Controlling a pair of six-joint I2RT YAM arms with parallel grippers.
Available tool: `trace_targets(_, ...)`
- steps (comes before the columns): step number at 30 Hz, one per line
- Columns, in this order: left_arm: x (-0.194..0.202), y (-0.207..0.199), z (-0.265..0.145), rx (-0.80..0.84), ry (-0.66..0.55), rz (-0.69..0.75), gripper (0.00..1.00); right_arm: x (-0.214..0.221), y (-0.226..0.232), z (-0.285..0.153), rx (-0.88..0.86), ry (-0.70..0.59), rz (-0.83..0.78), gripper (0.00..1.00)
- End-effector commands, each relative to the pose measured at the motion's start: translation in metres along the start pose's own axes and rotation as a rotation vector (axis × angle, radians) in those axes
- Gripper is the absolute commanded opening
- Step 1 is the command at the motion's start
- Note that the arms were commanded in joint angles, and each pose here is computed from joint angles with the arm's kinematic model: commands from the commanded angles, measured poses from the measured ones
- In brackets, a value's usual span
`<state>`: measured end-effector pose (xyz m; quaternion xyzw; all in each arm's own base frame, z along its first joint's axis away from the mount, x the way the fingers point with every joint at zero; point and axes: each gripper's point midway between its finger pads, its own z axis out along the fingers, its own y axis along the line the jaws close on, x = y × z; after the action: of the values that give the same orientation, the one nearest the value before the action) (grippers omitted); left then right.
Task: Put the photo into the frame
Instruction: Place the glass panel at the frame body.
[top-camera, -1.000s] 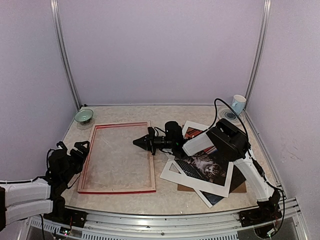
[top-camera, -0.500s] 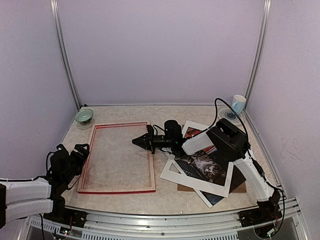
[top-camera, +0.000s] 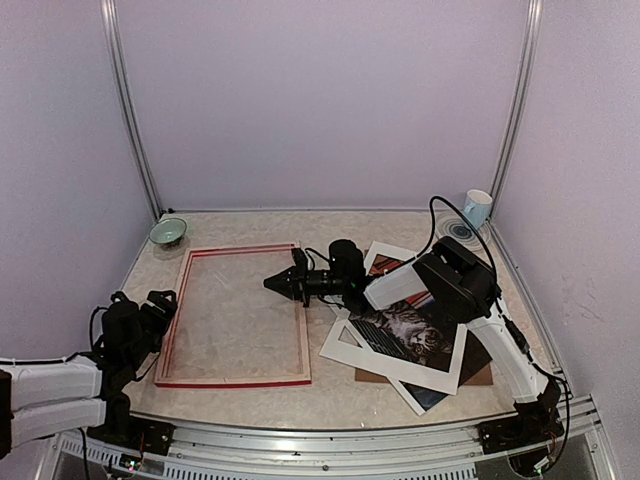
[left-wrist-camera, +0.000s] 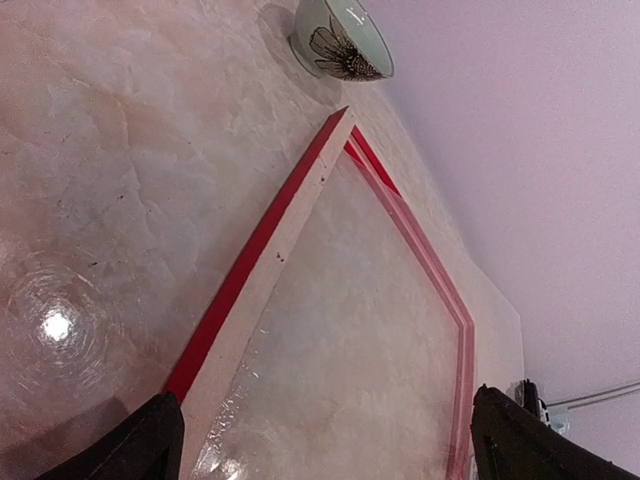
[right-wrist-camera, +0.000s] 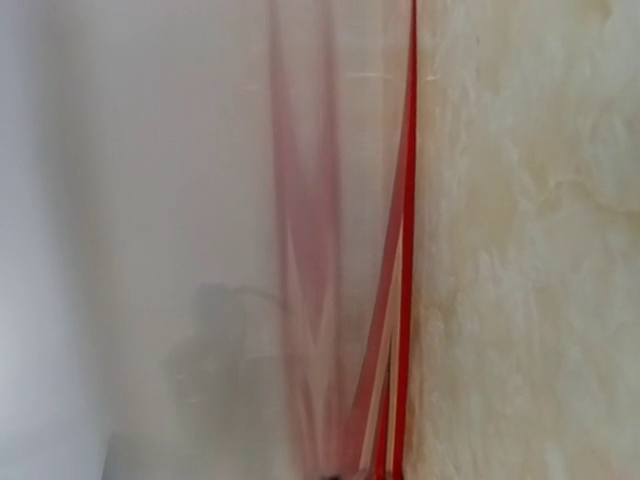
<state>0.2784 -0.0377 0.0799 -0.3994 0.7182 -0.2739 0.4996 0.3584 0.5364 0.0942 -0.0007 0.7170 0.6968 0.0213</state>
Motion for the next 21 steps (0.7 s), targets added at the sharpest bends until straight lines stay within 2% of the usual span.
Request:
trace_targets(1, 0.015, 0.058, -0.012, -0.139, 0.014, 0.047, 0.99, 0.006, 0.045, 0.000, -0.072, 0.024, -0.115, 0.00)
trace_targets(5, 0.004, 0.054, -0.012, -0.155, -0.033, 0.049, 0.99, 0.004, 0.045, -0.006, -0.041, 0.023, -0.131, 0.00)
trace_targets(10, -0.009, 0.035, -0.003, -0.133, -0.062, 0.065, 0.99, -0.017, 0.042, -0.034, 0.050, -0.040, -0.180, 0.00)
trace_targets(11, -0.006, 0.041, 0.000, -0.155, -0.040, 0.074, 0.99, -0.020, 0.043, -0.038, 0.066, -0.044, -0.195, 0.00)
trace_targets(12, -0.010, 0.026, 0.006, -0.131, -0.040, 0.062, 0.99, -0.022, 0.045, -0.042, 0.081, -0.043, -0.205, 0.00)
trace_targets(21, 0.008, 0.007, 0.050, -0.112, 0.096, 0.060, 0.99, -0.029, 0.098, -0.063, 0.089, -0.027, -0.306, 0.00)
